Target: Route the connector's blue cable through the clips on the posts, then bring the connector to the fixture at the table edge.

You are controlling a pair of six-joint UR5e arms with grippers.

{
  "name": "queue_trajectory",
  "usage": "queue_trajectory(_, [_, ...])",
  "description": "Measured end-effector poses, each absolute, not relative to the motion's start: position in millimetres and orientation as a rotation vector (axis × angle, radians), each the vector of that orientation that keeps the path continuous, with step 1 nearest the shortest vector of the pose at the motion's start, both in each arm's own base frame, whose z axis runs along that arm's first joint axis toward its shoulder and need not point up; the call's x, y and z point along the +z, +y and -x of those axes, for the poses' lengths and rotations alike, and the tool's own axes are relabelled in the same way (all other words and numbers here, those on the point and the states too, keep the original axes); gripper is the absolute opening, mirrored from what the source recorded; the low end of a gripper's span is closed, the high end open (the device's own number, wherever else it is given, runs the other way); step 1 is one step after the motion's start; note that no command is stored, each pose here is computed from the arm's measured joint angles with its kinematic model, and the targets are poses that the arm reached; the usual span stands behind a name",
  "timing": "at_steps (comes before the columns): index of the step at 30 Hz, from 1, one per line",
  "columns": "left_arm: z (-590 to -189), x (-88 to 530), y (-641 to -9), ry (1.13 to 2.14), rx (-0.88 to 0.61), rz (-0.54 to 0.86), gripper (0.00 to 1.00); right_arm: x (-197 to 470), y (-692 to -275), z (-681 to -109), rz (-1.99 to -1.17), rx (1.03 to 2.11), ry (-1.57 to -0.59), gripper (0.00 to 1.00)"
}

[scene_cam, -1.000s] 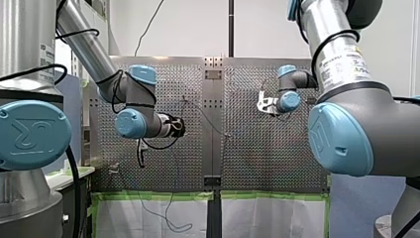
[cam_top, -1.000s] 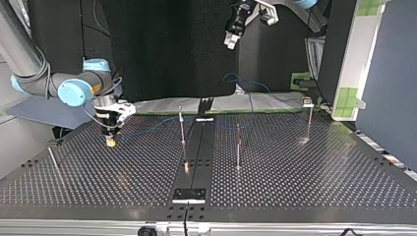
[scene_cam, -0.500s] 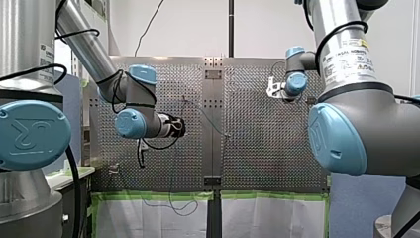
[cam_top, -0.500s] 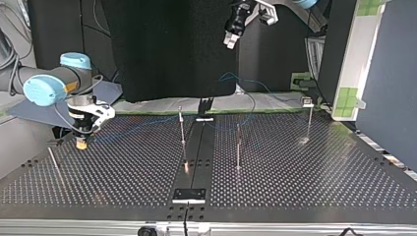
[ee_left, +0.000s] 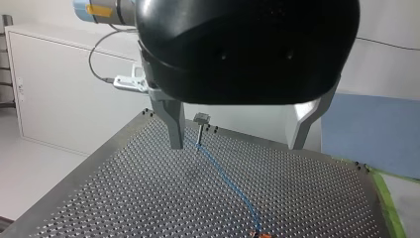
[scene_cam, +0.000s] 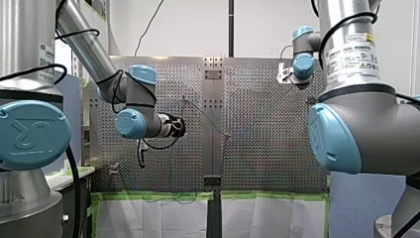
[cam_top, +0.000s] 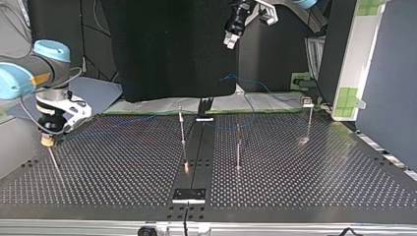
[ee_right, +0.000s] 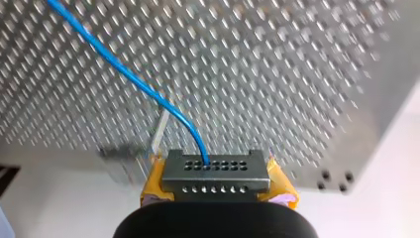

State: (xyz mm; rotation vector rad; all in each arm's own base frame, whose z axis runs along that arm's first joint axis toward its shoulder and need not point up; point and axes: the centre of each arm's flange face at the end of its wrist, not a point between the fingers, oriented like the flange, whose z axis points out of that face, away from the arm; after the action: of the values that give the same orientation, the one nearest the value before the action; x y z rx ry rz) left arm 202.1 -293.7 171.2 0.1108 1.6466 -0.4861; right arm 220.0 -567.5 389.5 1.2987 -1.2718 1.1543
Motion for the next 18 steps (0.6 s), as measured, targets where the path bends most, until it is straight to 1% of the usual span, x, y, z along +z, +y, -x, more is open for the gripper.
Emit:
queue_trajectory(5, [-202.7,171.3,-293.5,1.646,-0.485,-0.11,1.0,399.7,-556.7,-207.1,-1.26,1.136,-1.275,0.0])
queue_trajectory(13, [-203.5,171.5,-293.4,1.646,-0.487,-0.11,1.0,411.3,-538.8,-190.3,-1.213,1.143,-1.265,0.0])
queue_trajectory(18, [-203.4,171.4,-293.4,1.647,-0.487,-0.111,1.0,400.4,-540.7,-186.2,-1.212,1.148,-1.256,0.0])
